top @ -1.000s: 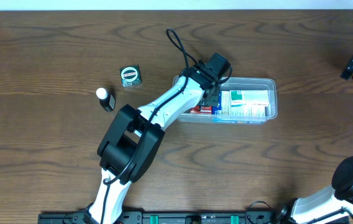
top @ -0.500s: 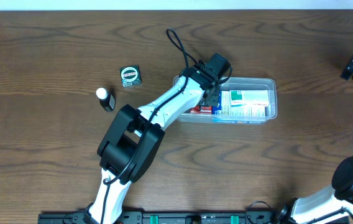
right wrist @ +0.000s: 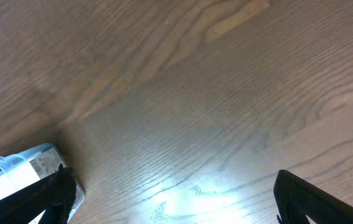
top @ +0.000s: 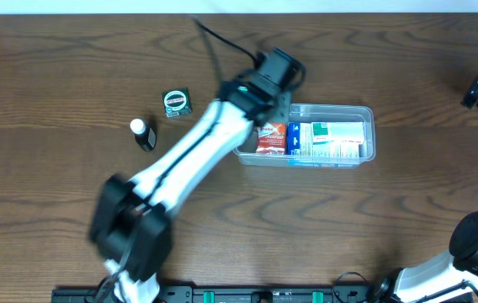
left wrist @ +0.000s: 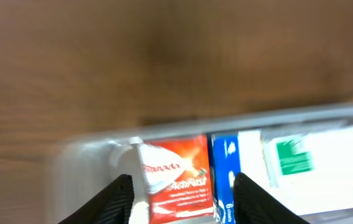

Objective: Pack container
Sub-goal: 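Move left gripper back to the dark white-capped bottle, then lower left gripper around the bottle's white cap and grasp it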

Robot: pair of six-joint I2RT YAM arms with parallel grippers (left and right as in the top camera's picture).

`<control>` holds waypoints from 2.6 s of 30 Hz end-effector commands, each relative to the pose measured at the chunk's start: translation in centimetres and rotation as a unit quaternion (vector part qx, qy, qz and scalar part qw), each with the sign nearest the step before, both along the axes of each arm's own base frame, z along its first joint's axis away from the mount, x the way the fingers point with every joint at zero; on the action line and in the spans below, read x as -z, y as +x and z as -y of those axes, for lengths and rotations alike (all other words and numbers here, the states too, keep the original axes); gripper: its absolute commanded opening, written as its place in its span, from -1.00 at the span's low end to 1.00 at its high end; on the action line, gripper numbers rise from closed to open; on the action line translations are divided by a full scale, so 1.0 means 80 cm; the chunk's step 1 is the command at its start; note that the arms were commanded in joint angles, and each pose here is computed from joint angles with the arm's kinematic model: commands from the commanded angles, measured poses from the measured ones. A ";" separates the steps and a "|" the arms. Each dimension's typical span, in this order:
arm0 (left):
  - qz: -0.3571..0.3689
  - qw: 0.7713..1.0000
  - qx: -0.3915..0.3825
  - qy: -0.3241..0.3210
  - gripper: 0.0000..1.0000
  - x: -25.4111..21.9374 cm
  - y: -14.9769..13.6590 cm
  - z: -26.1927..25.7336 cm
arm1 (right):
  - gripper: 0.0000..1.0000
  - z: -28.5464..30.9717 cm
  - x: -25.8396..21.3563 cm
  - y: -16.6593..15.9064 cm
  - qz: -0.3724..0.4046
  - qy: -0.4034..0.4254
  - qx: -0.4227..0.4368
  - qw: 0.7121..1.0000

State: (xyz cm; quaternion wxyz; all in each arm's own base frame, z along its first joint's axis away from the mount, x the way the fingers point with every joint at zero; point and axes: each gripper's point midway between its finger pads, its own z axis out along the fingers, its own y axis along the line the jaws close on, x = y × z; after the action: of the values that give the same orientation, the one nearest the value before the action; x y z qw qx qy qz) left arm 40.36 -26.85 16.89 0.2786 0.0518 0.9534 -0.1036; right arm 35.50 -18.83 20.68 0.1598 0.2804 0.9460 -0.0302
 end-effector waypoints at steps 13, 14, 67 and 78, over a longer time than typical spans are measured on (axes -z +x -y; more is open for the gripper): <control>0.045 0.965 -0.236 0.109 0.64 -0.094 0.012 -0.274 | 0.98 0.001 -0.013 0.000 0.014 -0.003 0.007 1.000; 0.032 0.963 -0.244 0.113 0.68 -0.086 0.011 -0.285 | 0.99 0.001 -0.013 0.000 0.014 -0.003 0.007 1.000; -0.248 0.950 -0.178 0.065 0.32 0.108 -0.026 -0.347 | 0.99 0.001 -0.013 0.000 0.014 -0.003 0.007 1.000; -0.247 0.950 -0.177 0.072 0.21 0.108 -0.026 -0.349 | 0.99 0.001 -0.013 0.000 0.014 -0.003 0.007 1.000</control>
State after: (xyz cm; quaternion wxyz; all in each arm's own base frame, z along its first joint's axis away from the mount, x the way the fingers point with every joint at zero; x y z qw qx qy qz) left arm 38.46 0.79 8.75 0.0514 -0.1305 0.9901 -0.0012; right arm 35.50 -18.83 20.68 0.1598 0.2804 0.9460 -0.0302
